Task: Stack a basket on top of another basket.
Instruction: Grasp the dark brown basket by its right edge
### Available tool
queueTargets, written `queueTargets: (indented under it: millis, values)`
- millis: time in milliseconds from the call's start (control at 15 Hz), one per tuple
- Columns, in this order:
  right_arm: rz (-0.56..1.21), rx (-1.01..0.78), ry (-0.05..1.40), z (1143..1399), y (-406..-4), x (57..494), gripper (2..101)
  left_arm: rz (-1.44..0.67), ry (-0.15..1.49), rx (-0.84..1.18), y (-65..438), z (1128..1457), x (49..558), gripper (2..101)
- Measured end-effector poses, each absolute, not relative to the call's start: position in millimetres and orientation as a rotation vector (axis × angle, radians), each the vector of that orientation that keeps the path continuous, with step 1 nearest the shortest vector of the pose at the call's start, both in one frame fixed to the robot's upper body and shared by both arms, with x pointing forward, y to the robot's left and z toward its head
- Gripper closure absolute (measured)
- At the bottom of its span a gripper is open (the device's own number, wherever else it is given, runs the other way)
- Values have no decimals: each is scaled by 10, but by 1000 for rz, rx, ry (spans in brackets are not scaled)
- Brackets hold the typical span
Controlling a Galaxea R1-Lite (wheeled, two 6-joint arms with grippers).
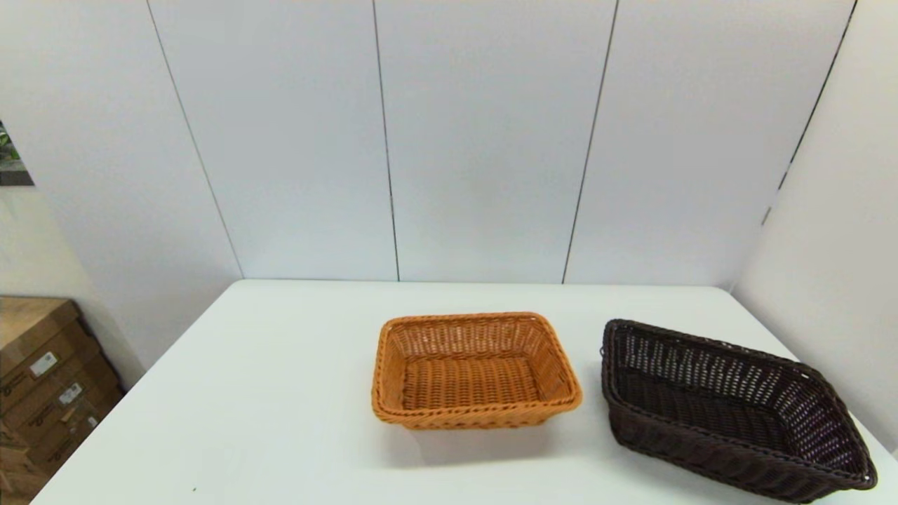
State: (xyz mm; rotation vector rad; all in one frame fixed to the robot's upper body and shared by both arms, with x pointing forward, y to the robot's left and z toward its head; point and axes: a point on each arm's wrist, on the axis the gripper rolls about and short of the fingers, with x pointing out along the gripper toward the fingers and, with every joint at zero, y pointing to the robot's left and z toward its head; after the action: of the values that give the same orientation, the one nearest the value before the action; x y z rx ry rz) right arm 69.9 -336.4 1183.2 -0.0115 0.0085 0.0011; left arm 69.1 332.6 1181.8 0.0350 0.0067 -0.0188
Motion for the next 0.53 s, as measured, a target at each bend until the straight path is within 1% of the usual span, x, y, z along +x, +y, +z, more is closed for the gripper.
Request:
queueTargets:
  millis: [133, 267, 400, 533]
  values:
    - [2, -15, 60, 11855, -3364, 740, 46, -18, 7, 35, 3326, 11818, 691, 54]
    - [6, -14, 119, 11948, -3364, 799, 46, -18, 7, 35, 3326, 11817, 691, 54]
    - [9, -15, 179, 12119, -3363, 891, 46, -19, 7, 35, 3326, 11818, 691, 54]
    - [6, -18, 227, 12358, -3364, 1032, 46, -18, 7, 35, 3326, 11818, 691, 54]
